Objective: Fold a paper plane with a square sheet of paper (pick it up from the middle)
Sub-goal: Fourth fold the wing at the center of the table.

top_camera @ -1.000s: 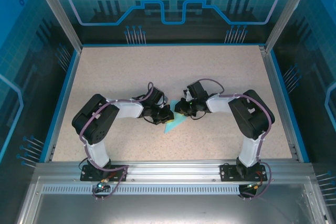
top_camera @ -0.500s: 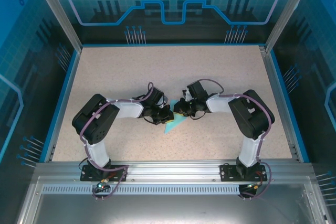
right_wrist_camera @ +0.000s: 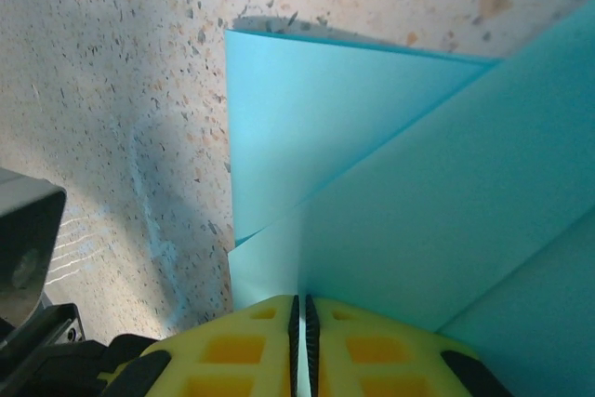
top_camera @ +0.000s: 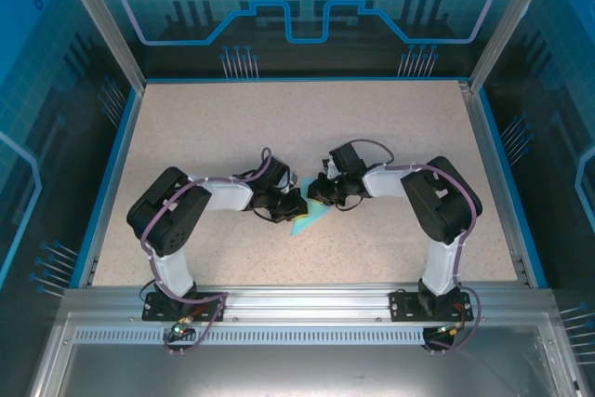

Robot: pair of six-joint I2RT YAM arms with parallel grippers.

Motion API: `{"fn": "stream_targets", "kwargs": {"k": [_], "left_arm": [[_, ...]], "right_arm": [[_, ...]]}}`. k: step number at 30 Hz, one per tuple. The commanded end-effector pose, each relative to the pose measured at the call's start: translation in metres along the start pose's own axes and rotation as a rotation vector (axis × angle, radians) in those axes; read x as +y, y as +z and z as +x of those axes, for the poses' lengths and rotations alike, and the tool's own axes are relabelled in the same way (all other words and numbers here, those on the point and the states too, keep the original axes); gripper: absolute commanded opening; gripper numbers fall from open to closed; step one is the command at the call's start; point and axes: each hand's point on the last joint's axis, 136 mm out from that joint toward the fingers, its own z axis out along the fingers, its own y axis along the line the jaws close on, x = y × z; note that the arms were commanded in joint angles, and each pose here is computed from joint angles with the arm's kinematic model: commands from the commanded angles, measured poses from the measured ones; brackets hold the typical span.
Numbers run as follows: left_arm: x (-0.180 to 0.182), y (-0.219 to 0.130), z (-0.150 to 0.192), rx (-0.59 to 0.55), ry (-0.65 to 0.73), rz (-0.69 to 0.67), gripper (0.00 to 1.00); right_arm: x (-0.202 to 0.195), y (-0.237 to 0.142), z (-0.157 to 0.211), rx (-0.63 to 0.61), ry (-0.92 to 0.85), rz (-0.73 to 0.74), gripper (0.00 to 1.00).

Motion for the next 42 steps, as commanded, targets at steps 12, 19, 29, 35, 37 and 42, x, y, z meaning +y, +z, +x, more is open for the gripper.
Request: {"fn": "stream_targets", "kwargs": {"k": [12,19,29,35,37,42], "left_arm": [[0.039,-0.014,0.051,0.122,-0.029,-0.087,0.08],[0.061,-0.020,0.068,0.154,-0.019,-0.165,0.08],[0.075,-0.024,0.086,0.200,-0.007,-0.202,0.08],[0.076,-0.029,0.086,0.180,-0.033,-0.218,0.08],[0.077,-0.032,0.085,0.169,-0.039,-0.231,0.07],[0.068,-0.037,0.083,0.149,-0.018,-0.203,0.07]], "right_arm": [[-0.033,0.009,0.014,0.031,0.021,0.120,0.14],[-0.036,0.008,0.015,0.035,0.024,0.134,0.14],[-0.037,0.007,0.017,0.039,0.022,0.138,0.14],[-0.035,0.007,0.016,0.039,0.022,0.133,0.14],[-0.035,0.006,0.016,0.040,0.022,0.132,0.14],[-0.031,0.006,0.015,0.037,0.009,0.121,0.15]]}}
